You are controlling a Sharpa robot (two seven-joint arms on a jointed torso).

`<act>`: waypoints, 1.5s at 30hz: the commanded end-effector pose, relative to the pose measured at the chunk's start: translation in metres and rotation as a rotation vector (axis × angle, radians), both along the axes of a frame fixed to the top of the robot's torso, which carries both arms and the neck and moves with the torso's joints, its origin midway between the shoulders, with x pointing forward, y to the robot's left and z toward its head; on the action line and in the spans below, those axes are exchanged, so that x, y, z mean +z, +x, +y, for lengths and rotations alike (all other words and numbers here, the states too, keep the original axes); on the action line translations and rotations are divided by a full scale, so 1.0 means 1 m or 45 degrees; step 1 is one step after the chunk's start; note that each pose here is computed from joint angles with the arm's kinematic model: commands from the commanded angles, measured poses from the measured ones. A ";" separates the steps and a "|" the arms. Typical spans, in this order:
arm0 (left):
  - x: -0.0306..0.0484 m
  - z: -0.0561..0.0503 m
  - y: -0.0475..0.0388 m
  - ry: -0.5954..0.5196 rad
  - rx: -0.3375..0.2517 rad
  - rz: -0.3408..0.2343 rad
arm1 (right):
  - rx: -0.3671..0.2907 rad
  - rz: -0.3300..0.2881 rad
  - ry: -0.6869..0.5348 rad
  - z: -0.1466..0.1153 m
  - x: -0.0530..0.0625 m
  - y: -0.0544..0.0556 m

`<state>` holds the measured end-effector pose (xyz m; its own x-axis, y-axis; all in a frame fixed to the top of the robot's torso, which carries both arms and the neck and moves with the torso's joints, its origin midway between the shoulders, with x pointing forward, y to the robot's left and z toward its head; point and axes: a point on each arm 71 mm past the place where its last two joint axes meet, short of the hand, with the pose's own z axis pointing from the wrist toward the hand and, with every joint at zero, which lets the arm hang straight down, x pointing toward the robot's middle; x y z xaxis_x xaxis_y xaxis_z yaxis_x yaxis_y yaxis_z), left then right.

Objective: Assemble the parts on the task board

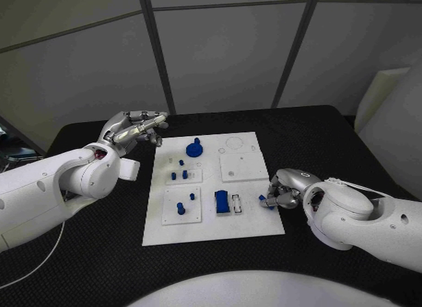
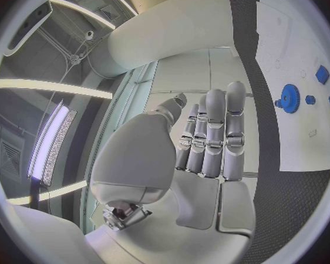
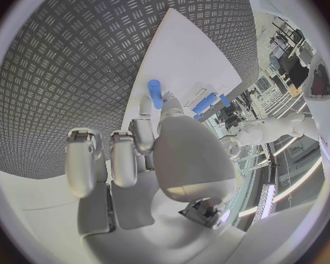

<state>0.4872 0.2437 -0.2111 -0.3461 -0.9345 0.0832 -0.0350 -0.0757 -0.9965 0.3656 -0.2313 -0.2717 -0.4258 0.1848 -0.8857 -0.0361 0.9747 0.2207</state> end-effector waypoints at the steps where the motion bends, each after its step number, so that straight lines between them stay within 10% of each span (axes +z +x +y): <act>1: 0.0008 0.000 -0.0001 -0.009 -0.012 0.000 | 0.060 0.058 -0.085 0.002 -0.008 -0.005; 15: 0.0006 0.000 -0.0005 -0.007 -0.013 0.006 | 0.143 0.054 -0.207 0.008 -0.011 -0.004; 45: 0.0004 -0.003 -0.0010 -0.009 -0.020 0.009 | -0.141 0.062 0.420 0.035 0.008 -0.012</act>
